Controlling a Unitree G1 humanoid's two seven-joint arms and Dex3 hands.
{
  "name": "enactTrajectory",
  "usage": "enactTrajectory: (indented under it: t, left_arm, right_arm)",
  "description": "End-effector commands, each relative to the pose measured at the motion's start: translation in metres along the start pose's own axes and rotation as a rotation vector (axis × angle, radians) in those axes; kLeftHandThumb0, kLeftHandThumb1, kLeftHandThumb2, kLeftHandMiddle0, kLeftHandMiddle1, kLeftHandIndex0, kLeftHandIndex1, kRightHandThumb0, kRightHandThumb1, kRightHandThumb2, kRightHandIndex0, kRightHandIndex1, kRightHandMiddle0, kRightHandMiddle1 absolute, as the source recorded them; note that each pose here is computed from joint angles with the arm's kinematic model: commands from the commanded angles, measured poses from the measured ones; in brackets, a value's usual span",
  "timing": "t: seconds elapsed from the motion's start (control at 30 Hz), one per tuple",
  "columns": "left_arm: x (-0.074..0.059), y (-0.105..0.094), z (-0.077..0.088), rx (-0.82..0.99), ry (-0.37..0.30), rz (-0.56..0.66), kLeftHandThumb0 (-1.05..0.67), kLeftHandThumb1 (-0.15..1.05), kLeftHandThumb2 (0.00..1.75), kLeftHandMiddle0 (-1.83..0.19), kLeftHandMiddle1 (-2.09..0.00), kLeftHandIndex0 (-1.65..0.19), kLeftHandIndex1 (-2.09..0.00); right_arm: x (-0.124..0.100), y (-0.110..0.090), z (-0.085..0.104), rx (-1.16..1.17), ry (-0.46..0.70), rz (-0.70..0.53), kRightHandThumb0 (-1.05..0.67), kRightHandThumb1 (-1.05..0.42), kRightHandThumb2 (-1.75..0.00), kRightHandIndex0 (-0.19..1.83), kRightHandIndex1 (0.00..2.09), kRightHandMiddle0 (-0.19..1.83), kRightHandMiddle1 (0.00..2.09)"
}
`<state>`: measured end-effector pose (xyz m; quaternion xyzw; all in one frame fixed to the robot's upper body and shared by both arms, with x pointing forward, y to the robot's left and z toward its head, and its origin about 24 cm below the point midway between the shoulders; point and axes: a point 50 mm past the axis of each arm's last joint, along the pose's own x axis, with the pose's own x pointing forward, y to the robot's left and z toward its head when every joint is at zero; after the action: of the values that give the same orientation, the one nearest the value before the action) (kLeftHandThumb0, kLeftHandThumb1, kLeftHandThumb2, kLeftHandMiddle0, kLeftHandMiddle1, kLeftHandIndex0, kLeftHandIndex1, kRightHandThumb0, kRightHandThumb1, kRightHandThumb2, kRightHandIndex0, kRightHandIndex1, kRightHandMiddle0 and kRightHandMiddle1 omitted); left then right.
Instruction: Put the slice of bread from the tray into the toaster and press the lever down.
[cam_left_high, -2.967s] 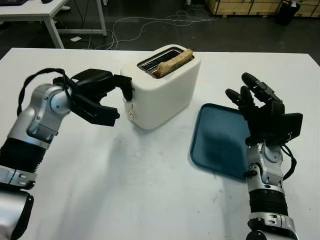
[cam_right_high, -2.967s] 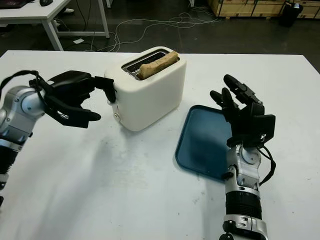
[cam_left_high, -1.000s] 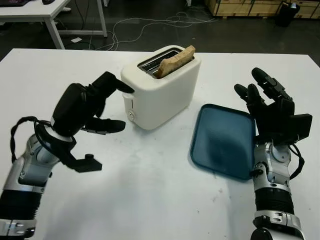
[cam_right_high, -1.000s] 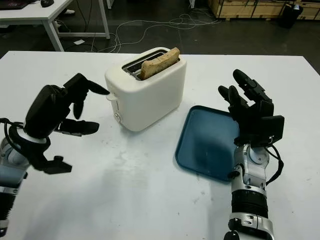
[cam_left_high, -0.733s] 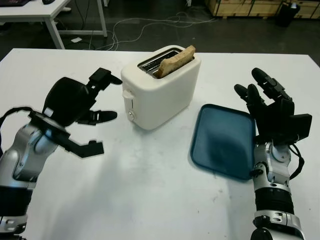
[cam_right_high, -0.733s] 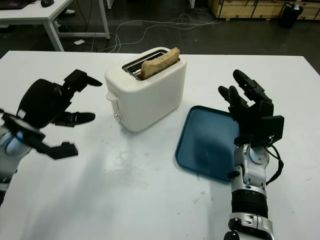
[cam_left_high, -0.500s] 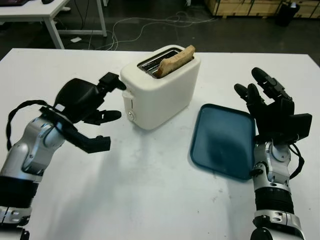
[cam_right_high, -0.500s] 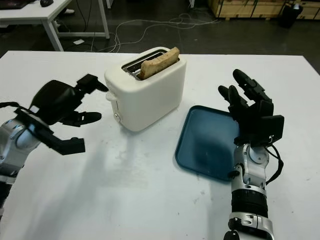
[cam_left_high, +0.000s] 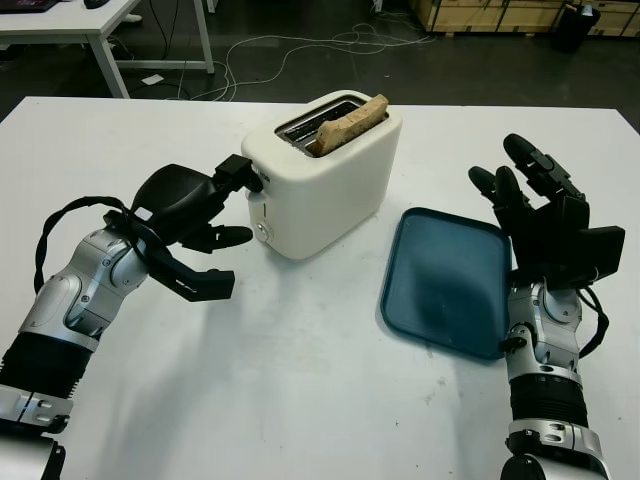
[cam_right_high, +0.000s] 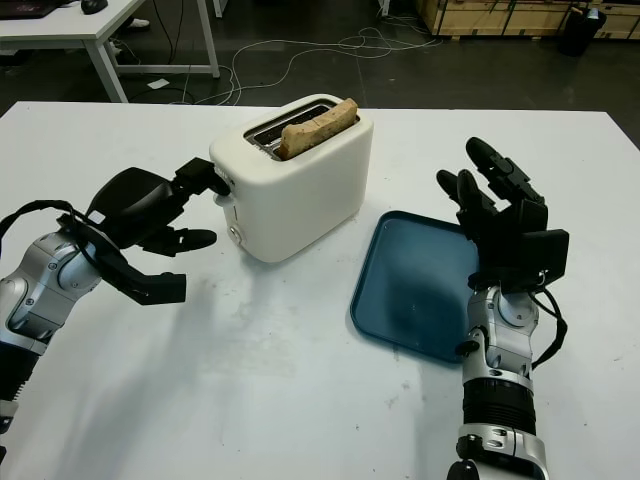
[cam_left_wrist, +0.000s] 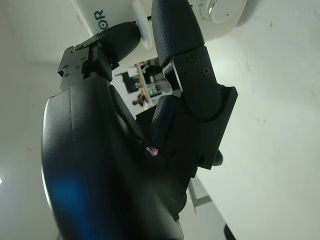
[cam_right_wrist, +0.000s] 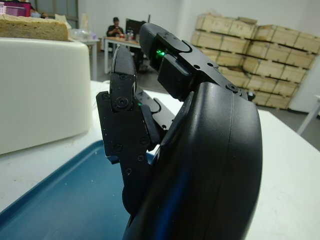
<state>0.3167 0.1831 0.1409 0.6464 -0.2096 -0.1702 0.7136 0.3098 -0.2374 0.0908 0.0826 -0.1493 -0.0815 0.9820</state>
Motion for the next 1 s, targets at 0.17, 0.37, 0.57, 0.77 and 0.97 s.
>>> enactTrajectory:
  t: [0.17,0.37,0.57,0.77,0.97]
  left_arm:
    - [0.0,-0.004,0.0,0.028,-0.003,-0.042,-0.86,0.77,0.85,-1.57,-1.46,0.0,-1.31]
    - [-0.004,-0.007,0.001,0.012,0.001,-0.051,-0.86,0.75,0.88,-1.57,-1.46,0.0,-1.31]
    - [-0.009,-0.021,0.005,-0.018,0.041,-0.099,-0.85,0.79,0.82,-1.57,-1.4,0.0,-1.32]
    - [-0.013,-0.041,0.008,-0.057,0.069,-0.136,-0.82,0.77,0.81,-1.57,-1.36,0.0,-1.34]
    - [-0.014,-0.084,0.015,-0.161,0.124,-0.215,-0.8,0.73,0.76,-1.56,-1.31,0.0,-1.35]
  right_arm:
    - [0.002,0.0,0.004,0.015,-0.031,0.001,-0.31,-0.92,-0.3,0.97,0.0,0.86,0.0]
    - [0.002,-0.001,0.005,0.014,-0.033,-0.007,-0.3,-0.92,-0.3,0.98,0.01,0.84,0.0]
    - [0.002,-0.005,0.007,0.005,-0.037,-0.015,-0.29,-0.92,-0.31,0.99,0.01,0.83,0.0]
    - [0.003,-0.007,0.01,0.001,-0.05,-0.017,-0.28,-0.92,-0.33,0.96,0.0,0.8,0.01]
    - [0.004,-0.01,0.014,-0.016,-0.063,-0.021,-0.27,-0.92,-0.33,0.94,0.0,0.78,0.0]
